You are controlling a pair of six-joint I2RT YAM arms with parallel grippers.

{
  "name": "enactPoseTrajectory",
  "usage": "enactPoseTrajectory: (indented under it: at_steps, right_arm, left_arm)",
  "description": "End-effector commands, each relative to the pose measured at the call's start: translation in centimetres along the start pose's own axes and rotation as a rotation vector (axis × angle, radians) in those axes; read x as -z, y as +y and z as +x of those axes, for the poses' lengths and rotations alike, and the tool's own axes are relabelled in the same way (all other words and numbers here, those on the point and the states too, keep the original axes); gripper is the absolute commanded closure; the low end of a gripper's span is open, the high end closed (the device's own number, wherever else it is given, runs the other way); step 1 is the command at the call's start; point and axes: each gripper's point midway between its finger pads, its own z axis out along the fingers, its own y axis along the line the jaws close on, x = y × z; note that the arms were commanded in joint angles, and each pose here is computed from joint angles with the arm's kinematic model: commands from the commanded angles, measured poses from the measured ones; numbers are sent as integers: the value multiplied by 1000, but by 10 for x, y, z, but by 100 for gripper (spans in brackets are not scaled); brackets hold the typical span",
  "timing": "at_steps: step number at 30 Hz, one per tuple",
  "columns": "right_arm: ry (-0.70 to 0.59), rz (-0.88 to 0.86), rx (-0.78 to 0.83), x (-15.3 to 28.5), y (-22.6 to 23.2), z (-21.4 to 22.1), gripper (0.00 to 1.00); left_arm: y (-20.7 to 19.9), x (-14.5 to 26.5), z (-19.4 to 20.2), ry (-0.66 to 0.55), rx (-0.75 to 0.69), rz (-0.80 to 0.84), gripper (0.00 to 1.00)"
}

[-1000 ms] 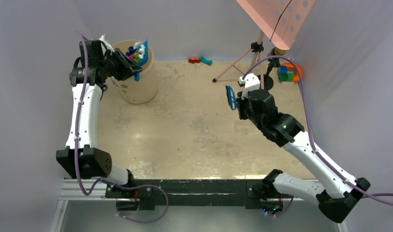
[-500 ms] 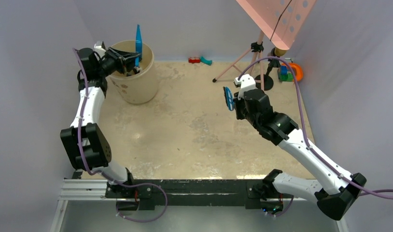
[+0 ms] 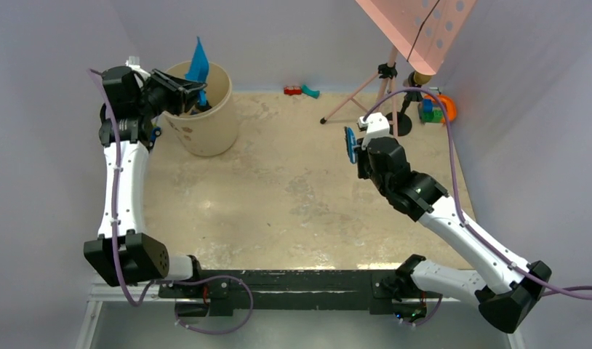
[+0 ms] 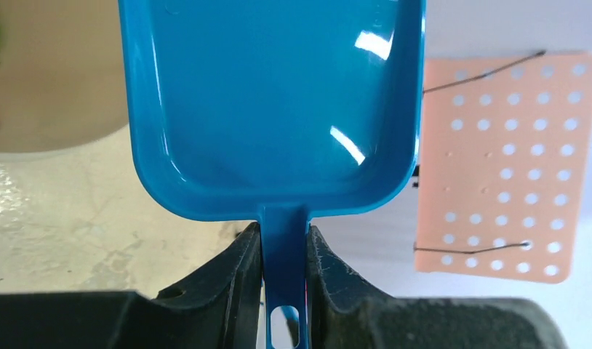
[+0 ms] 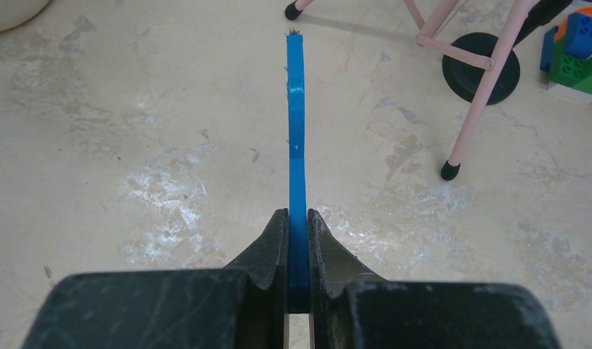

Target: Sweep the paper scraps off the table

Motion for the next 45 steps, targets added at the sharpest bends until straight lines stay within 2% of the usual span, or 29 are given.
enactPoseTrajectory:
  at_steps: [1,4,7,15,20,25,34,36,41,42,45]
  right_arm:
    - [-95,50,-93,7,-11,-15,100]
    - [-93,72,-138,8,-15,-9,100]
    - [-81,160,-287,9,-26,4,100]
    - [-92,38,-521,16,-7,30,100]
    - [-112,-87,-621,16,12,51,100]
    - [-66,-196,-612,6,37,64,100]
    - [1,-226,-644,-5,50,91,100]
    - [9,-215,-632,-6,49,92,100]
    - [9,-205,-614,-6,48,86,100]
    - [8,-201,-614,-6,47,86,100]
    - [0,-190,-614,-7,44,85,100]
  left_arm:
    - [6,14,34,21,-281,-116,100]
    - [27,6,72,132,-406,-184,100]
    - [57,1,107,208,-530,-266,100]
    - [138,12,154,192,-906,-515,100]
    - [179,-5,191,246,-978,-537,100]
    - [209,-23,214,261,-1064,-541,100]
    - [250,-38,218,288,-1126,-637,100]
    - [254,-38,222,306,-1124,-631,91]
    - [249,-35,228,298,-1104,-549,30]
    - [247,-34,228,298,-1108,-541,21]
    - [236,-26,223,270,-1119,-519,17]
